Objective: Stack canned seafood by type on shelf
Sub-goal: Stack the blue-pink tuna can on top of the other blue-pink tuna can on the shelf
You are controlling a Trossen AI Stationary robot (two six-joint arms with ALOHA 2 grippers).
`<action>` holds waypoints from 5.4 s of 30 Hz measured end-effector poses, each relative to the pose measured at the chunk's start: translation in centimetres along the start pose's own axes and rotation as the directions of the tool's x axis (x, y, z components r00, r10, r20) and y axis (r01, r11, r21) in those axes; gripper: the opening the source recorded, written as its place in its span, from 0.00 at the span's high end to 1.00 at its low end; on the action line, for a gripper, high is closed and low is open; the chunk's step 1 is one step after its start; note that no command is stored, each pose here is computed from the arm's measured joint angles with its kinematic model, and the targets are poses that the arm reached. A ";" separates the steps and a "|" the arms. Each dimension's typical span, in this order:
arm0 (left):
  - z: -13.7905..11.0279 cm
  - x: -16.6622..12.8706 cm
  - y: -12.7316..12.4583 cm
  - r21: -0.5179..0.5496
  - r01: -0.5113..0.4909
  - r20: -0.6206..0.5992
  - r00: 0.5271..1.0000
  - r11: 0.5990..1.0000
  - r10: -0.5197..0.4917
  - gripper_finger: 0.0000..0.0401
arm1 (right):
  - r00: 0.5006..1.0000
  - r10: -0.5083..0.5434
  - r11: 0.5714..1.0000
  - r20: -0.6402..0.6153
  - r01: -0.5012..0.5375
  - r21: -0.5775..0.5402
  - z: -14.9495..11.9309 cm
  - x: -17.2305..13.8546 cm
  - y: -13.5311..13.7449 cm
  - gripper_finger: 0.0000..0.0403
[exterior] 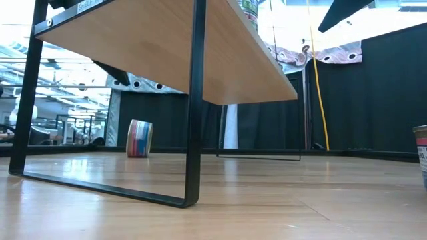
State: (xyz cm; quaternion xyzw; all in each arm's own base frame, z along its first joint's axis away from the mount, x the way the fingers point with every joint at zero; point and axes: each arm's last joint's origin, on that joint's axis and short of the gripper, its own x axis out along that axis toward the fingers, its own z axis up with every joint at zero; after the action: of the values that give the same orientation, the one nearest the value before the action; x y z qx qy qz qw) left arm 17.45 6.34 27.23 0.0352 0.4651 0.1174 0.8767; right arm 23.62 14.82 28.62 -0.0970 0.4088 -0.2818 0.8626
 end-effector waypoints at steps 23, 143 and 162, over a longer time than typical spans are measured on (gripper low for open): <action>1.6 6.4 -3.0 0.835 0.111 -0.185 0.979 0.539 0.085 0.44 | 0.998 0.052 0.998 -0.025 -0.052 -0.028 0.1 0.0 0.3 1.00; 16.6 -9.3 -6.3 -0.265 0.839 0.671 0.514 0.475 -0.534 0.45 | 0.690 -0.036 -0.299 0.723 0.683 -0.667 15.8 -2.1 2.1 0.59; 14.1 -17.8 -1.7 -0.111 0.690 0.893 0.385 0.715 -0.232 0.20 | 0.678 -0.067 -0.012 0.732 0.733 -0.680 14.4 -7.1 0.6 0.56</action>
State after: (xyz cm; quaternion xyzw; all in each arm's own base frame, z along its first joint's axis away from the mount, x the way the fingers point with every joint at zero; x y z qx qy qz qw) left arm 19.78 1.16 49.29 -0.2632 -0.0626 -0.0646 0.9605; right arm 31.26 18.43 42.31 -0.8154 0.1946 -0.1609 0.5209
